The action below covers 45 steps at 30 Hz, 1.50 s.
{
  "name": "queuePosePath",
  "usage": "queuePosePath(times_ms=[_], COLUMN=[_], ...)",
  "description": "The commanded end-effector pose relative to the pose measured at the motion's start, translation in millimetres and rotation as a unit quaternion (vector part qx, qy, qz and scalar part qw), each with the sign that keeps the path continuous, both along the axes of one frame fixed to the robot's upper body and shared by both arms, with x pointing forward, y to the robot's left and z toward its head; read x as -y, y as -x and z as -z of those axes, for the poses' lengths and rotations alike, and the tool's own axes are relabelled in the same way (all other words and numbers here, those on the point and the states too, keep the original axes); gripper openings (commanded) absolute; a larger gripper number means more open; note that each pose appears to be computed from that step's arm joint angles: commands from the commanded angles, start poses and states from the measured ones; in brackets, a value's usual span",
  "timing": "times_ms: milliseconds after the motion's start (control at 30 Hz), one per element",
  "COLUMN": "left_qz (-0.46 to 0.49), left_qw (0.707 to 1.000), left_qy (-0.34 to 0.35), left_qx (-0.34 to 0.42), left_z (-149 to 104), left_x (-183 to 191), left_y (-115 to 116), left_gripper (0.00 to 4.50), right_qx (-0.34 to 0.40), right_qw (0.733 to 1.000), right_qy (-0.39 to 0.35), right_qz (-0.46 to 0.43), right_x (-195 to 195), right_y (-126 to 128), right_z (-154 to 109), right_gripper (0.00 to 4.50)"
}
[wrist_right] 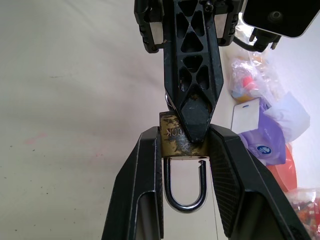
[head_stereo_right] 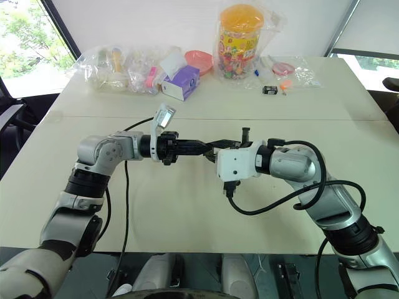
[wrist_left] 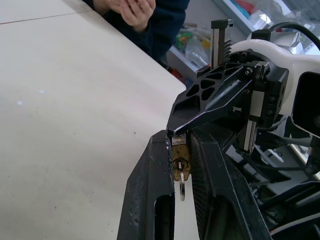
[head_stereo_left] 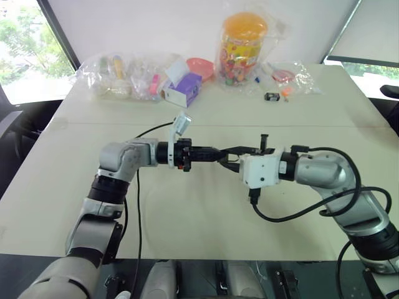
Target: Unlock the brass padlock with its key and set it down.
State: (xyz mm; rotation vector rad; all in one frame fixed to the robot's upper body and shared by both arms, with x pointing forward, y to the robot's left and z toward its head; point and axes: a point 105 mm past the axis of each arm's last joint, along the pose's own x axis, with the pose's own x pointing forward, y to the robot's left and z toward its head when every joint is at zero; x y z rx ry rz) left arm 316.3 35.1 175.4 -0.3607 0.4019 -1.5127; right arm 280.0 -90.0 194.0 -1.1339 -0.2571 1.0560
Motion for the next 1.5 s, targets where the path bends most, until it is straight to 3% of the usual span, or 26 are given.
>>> queuePosePath(times_ms=[33,467,700,733,833,1033,1133,1333,1500], left_qz=[0.005,0.002,-0.005,-0.005,-0.009,-0.019,-0.018,-0.014,-0.012], left_qw=[1.0,1.0,1.0,1.0,1.0,0.999,0.999,0.999,0.999], left_qy=[-0.014,-0.01,0.001,0.001,0.002,-0.002,-0.004,-0.004,0.001], left_qx=[0.008,0.01,0.004,0.004,0.008,0.029,0.035,0.04,0.041], left_z=[3.6,4.5,-1.0,-1.4,-2.6,-5.8,-6.2,-7.1,-10.2], left_x=[2.9,2.7,0.6,0.1,-1.5,-7.6,-10.3,-10.3,-8.8], left_y=[3.8,4.7,2.2,2.0,0.4,-5.5,-6.6,-6.6,-6.6], left_gripper=[0.04,0.04,0.0,0.0,0.0,0.0,0.0,0.0,0.0], right_qx=[0.042,0.033,0.028,0.027,0.011,-0.071,-0.096,-0.133,-0.158], right_qw=[0.999,0.999,1.0,1.0,1.0,0.992,0.987,0.977,0.971], right_qy=[-0.002,-0.002,-0.005,-0.005,-0.006,-0.092,-0.108,-0.153,-0.168], right_qz=[-0.007,-0.008,-0.002,-0.001,0.007,0.056,0.068,0.074,0.07], right_x=[-0.7,-0.5,1.0,1.4,4.8,21.1,27.1,22.6,14.9], right_y=[1.6,1.9,0.5,0.3,0.4,-2.9,-1.7,-0.5,2.9], right_z=[-18.1,-16.7,-16.1,-15.8,-13.2,-23.0,-24.6,-27.7,-23.0], right_gripper=[0.71,0.71,4.21,4.44,4.44,4.44,3.14,0.04,0.04])
